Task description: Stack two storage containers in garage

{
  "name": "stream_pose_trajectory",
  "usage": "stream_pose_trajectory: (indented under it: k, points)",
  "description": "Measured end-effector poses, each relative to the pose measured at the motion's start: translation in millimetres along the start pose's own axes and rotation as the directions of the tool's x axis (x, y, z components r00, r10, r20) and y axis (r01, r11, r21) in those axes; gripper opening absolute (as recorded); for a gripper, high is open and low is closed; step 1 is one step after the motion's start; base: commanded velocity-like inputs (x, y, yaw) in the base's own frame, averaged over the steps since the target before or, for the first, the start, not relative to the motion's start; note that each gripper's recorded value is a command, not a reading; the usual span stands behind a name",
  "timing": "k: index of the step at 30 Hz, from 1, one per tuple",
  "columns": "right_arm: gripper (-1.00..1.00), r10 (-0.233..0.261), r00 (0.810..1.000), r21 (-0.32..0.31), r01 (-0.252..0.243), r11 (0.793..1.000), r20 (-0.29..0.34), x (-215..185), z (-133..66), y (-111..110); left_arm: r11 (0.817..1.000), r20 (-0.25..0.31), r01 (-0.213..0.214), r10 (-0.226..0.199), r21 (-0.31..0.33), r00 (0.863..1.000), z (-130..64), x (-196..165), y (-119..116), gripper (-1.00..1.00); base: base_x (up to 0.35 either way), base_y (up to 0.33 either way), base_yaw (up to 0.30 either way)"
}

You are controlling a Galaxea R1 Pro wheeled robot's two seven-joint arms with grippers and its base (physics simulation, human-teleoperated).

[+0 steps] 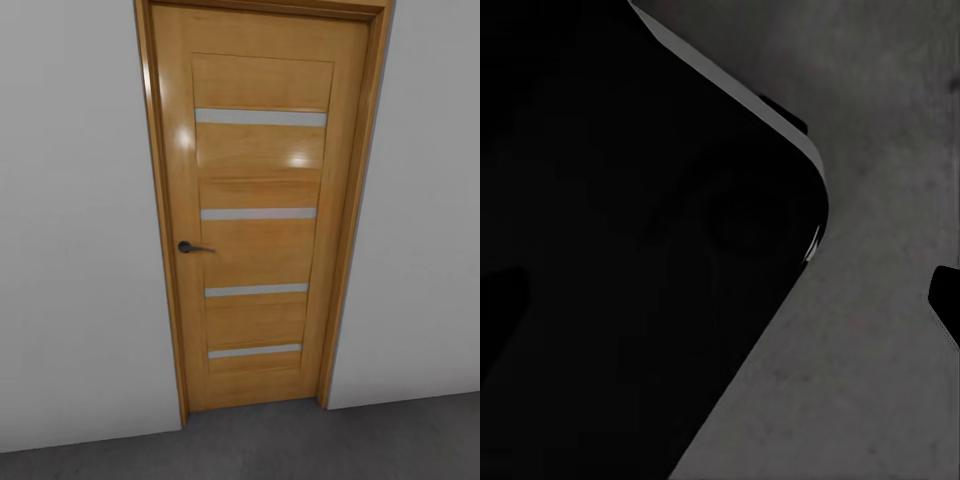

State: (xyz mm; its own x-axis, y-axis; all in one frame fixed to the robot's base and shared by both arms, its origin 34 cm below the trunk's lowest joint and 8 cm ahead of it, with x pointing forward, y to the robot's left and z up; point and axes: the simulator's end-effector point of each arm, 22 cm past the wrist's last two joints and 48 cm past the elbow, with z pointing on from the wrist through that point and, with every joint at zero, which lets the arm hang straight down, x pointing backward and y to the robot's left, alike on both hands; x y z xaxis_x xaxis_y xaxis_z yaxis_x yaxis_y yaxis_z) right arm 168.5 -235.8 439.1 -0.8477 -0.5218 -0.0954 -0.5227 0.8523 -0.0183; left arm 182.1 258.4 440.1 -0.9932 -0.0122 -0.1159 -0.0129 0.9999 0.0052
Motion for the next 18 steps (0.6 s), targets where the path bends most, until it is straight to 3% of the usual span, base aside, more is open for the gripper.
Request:
stream_pose_trajectory:
  k: [5,8,18]
  points:
    - [1.0,0.009,1.0,0.0,-0.009,1.0,0.0,-0.2,0.0,0.4,1.0,0.0,0.0,0.0,0.0,1.0,0.0,0.0,-0.2,1.0,0.276,0.0,0.0]
    - [1.0,0.003,1.0,-0.001,-0.003,1.0,-0.003,0.7,0.1,0.3,1.0,0.0,0.002,-0.002,0.0,1.0,0.1,-0.1,-0.4,1.0,0.046,0.0,0.0]
    - [1.0,-0.012,1.0,-0.002,0.012,1.0,-0.004,1.5,0.1,-0.9,1.0,0.024,0.003,-0.003,0.0,1.0,0.0,-5.2,-0.4,1.0,0.002,0.0,0.246]
